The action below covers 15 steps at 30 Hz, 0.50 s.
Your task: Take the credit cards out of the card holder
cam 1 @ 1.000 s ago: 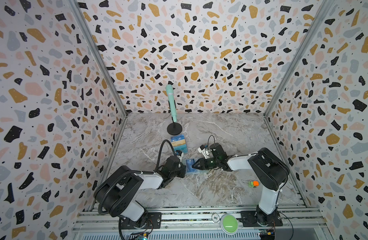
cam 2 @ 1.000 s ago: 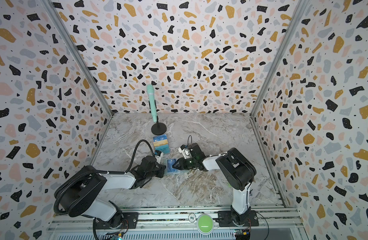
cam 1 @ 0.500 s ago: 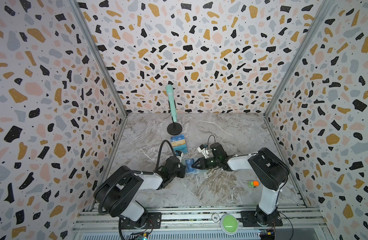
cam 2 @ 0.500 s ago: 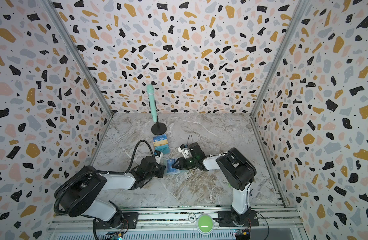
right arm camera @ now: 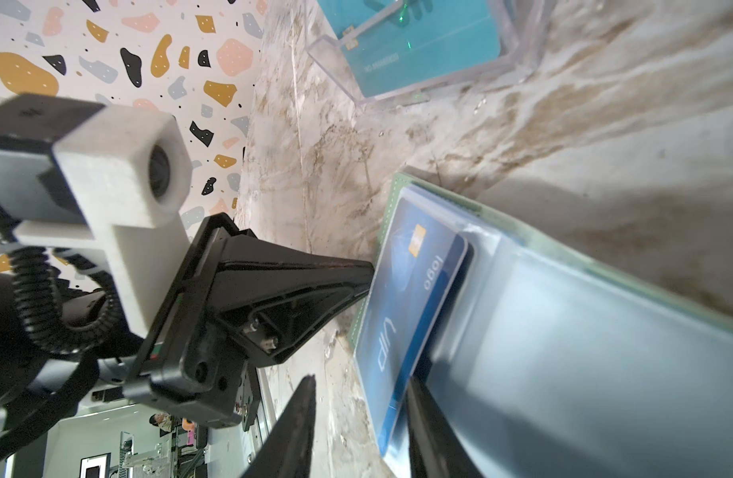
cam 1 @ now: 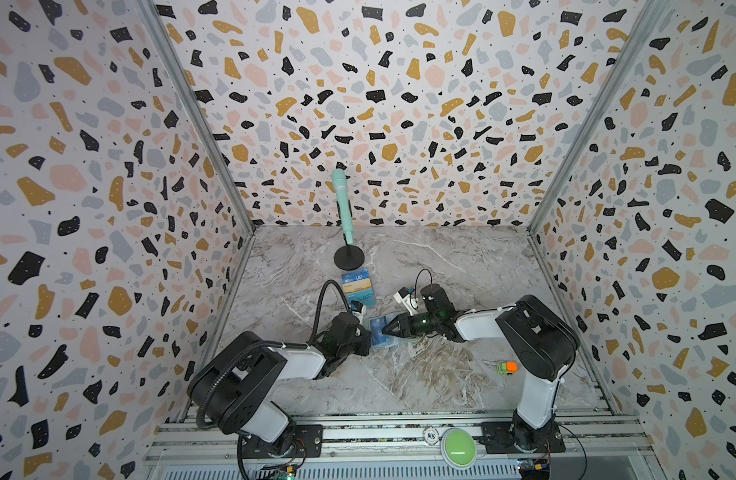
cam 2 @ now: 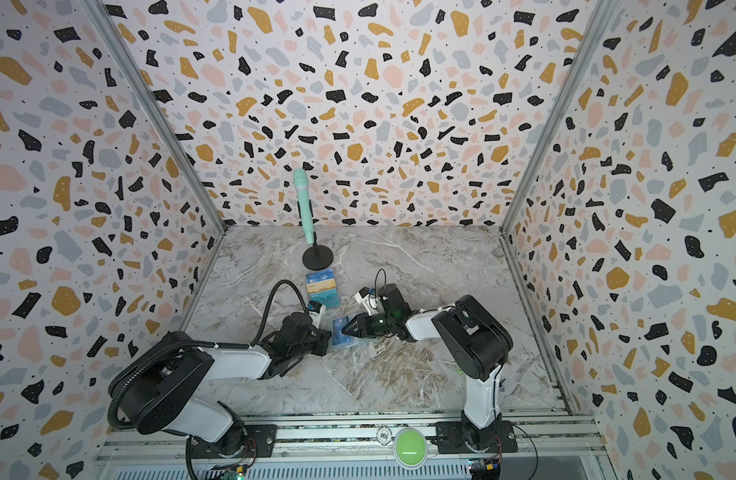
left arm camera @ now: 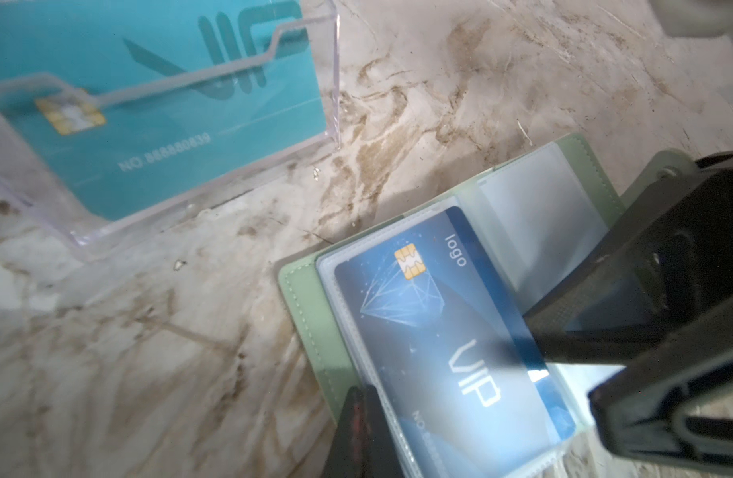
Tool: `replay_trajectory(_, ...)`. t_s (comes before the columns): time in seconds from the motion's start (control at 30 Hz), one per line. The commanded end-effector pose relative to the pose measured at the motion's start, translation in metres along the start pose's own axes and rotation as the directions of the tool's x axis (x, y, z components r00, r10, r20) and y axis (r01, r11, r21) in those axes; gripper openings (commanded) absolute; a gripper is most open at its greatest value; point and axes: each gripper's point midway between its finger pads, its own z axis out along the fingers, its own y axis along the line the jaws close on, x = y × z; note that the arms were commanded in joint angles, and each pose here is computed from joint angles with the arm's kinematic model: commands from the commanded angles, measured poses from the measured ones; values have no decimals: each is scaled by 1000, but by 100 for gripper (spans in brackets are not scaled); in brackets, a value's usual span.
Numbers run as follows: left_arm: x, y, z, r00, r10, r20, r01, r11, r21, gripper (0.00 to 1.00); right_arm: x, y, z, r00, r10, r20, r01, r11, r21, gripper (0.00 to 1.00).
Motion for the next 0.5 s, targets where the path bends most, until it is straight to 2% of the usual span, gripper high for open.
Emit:
replay_trajectory(0.0,30,9,0,995,-11,-96,9,1000,-15,1,-6,18,2,999,-54,-5,53,996,-71,37)
replay_trajectory(0.13,31,9,1,995,-11,-98,9,1000,-16,1,-3,20,3,996,-89,-26,87,995,-57,37)
replay_trajectory(0.47,30,8,3,995,-13,-102,11,1000,-16,1,5,11,17,995,-55,-84,48,996,-76,37)
